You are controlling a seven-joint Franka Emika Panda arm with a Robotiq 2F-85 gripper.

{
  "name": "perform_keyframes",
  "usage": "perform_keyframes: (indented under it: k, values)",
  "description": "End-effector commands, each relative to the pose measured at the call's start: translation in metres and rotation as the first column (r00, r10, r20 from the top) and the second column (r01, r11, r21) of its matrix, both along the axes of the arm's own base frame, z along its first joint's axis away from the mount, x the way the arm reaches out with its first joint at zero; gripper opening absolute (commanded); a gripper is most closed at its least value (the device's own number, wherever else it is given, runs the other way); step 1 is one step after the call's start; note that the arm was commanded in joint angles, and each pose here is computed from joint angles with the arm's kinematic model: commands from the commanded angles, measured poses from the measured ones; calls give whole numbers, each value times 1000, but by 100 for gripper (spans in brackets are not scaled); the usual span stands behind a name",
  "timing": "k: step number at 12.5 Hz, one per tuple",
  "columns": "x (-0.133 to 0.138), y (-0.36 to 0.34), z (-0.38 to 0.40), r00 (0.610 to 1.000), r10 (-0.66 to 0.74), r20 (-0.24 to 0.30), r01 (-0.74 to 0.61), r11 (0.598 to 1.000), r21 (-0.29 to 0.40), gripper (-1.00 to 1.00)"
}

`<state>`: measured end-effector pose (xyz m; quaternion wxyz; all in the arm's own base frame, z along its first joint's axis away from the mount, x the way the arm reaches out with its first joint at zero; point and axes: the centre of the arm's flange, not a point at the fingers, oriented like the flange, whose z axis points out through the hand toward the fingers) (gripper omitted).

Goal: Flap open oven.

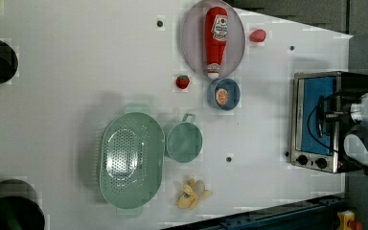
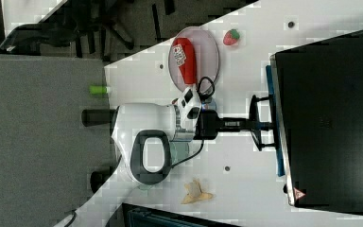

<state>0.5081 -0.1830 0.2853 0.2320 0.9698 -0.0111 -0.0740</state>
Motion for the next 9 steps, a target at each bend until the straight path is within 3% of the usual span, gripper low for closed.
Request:
perform_keyframes:
  k: [1, 6, 9]
  values:
    - [12, 64, -24, 1000, 11, 6, -10, 998, -62, -65]
    - [10, 111, -70, 999, 30, -24, -34, 980, -194, -65]
    - [5, 135, -110, 997, 57, -60, -69, 971, -227, -65]
